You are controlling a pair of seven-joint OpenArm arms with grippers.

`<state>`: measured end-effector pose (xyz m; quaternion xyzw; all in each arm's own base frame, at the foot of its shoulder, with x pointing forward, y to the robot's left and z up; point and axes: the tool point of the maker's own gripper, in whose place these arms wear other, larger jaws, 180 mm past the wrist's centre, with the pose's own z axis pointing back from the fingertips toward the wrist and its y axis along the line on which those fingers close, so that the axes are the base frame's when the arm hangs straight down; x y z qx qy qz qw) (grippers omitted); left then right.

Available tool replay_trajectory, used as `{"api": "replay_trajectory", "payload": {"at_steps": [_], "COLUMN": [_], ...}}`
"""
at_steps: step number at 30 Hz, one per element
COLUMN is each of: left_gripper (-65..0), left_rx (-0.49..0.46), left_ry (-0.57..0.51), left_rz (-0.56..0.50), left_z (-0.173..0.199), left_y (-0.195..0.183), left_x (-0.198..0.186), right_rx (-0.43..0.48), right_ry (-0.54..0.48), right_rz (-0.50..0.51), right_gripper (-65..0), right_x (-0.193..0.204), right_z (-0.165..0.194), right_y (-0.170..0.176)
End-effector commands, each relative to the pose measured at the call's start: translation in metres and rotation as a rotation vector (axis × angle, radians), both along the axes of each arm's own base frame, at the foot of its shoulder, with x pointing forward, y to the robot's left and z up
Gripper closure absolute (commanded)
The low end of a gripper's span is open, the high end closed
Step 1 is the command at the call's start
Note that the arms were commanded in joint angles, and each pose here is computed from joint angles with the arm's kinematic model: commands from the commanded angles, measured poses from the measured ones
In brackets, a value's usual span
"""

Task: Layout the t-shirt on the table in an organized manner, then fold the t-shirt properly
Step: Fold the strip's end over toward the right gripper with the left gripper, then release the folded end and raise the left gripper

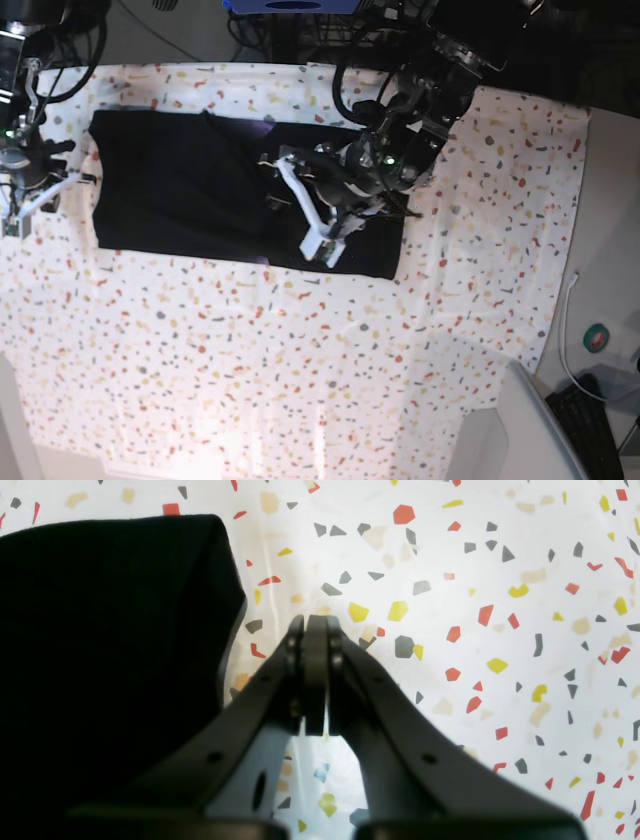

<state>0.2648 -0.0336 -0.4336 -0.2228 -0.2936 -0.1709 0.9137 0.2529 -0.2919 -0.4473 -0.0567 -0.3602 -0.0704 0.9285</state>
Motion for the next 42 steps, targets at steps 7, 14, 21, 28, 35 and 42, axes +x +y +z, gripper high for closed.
{"api": "replay_trajectory", "payload": {"at_steps": [7, 14, 21, 28, 35, 42], "left_gripper": [-38.7, -33.6, 0.0, 0.0, 0.0, 0.0], "left_rx": [-0.074, 0.079, 0.261, 0.238, 0.159, 0.128], "left_ry": [-0.074, -0.104, -0.057, -0.045, -0.046, -0.053], "left_rz": [-0.18, 0.169, 0.684, 0.619, 0.53, 0.38], "left_z": [0.03, 0.029, 0.018, 0.006, -0.012, -0.045], "left_y": [-0.062, 0.111, 0.316, 0.32, 0.266, 0.206], "left_x": [-0.016, -0.002, -0.008, -0.002, 0.025, 0.035], "right_rx": [-0.021, 0.016, 0.411, 0.5, 0.579, 0.61], "right_ry": [-0.05, -0.065, -0.118, -0.022, 0.096, 0.17], "right_rz": [-0.006, -0.029, -0.076, 0.061, 0.024, 0.154], "right_gripper": [0.0, 0.0, -52.7, -56.1, -55.4, -55.1], "right_x": [0.01, 0.008, -0.003, -0.004, -0.019, -0.03], "right_z": [0.015, 0.014, 0.027, 0.009, -0.03, -0.04], "right_y": [-0.009, -0.001, 0.018, 0.036, 0.04, 0.094]}}
